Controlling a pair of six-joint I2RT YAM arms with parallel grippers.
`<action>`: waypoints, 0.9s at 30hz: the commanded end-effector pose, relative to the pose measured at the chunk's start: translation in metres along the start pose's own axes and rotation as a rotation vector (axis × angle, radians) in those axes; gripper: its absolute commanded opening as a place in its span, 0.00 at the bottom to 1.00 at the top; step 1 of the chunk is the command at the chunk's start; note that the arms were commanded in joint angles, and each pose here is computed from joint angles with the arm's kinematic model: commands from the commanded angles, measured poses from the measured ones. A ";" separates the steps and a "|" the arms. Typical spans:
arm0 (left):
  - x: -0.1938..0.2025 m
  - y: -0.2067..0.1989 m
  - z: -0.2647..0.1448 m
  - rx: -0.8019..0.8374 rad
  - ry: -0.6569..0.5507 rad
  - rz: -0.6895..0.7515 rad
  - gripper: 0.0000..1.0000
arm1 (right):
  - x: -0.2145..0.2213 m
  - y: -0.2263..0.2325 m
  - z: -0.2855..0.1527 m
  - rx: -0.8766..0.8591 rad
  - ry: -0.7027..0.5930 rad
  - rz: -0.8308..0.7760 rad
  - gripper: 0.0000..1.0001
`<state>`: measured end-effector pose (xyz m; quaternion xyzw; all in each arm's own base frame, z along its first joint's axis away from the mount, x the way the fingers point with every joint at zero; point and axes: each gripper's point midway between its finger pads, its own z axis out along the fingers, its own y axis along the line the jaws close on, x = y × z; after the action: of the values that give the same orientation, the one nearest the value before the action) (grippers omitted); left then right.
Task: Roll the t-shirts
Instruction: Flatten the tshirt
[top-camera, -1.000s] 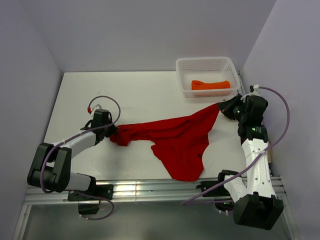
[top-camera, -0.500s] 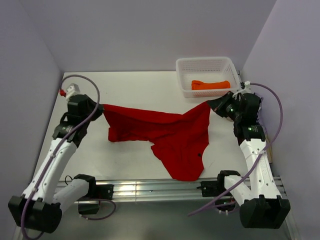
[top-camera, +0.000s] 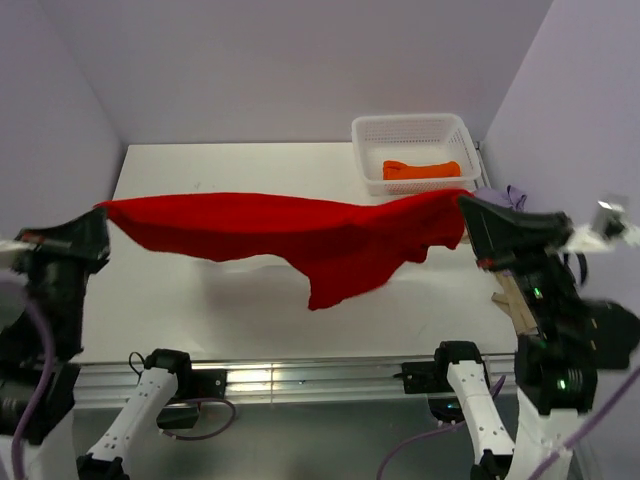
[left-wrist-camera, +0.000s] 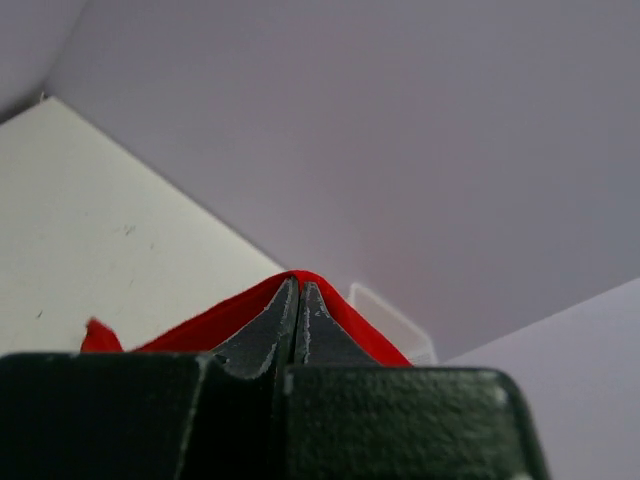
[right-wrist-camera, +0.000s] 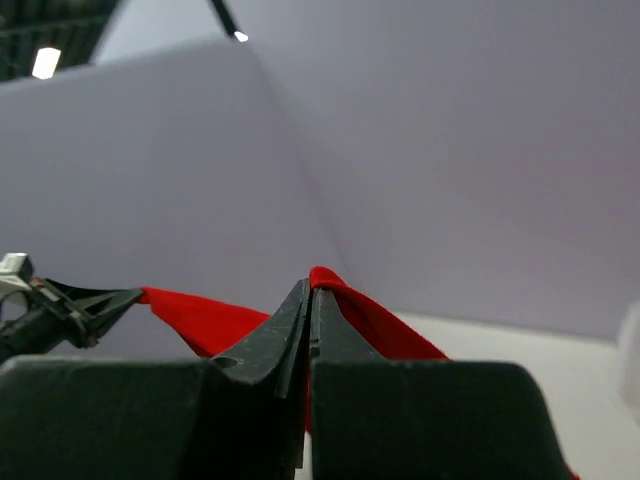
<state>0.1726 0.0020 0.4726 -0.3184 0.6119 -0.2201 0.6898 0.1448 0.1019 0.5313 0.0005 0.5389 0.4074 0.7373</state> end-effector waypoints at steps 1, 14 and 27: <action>-0.042 -0.001 -0.047 0.028 -0.124 -0.004 0.00 | -0.035 0.065 -0.025 -0.176 -0.102 -0.041 0.00; -0.072 -0.009 -0.060 -0.012 -0.155 0.029 0.00 | -0.060 0.116 -0.031 -0.287 -0.064 -0.008 0.00; -0.017 -0.001 0.010 -0.068 -0.037 0.042 0.01 | -0.037 0.066 0.016 -0.242 0.022 0.137 0.00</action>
<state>0.1481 0.0191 0.4885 -0.3229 0.6134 -0.1865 0.6962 0.0690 0.1304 0.6073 -0.0783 0.4680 0.4949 0.7279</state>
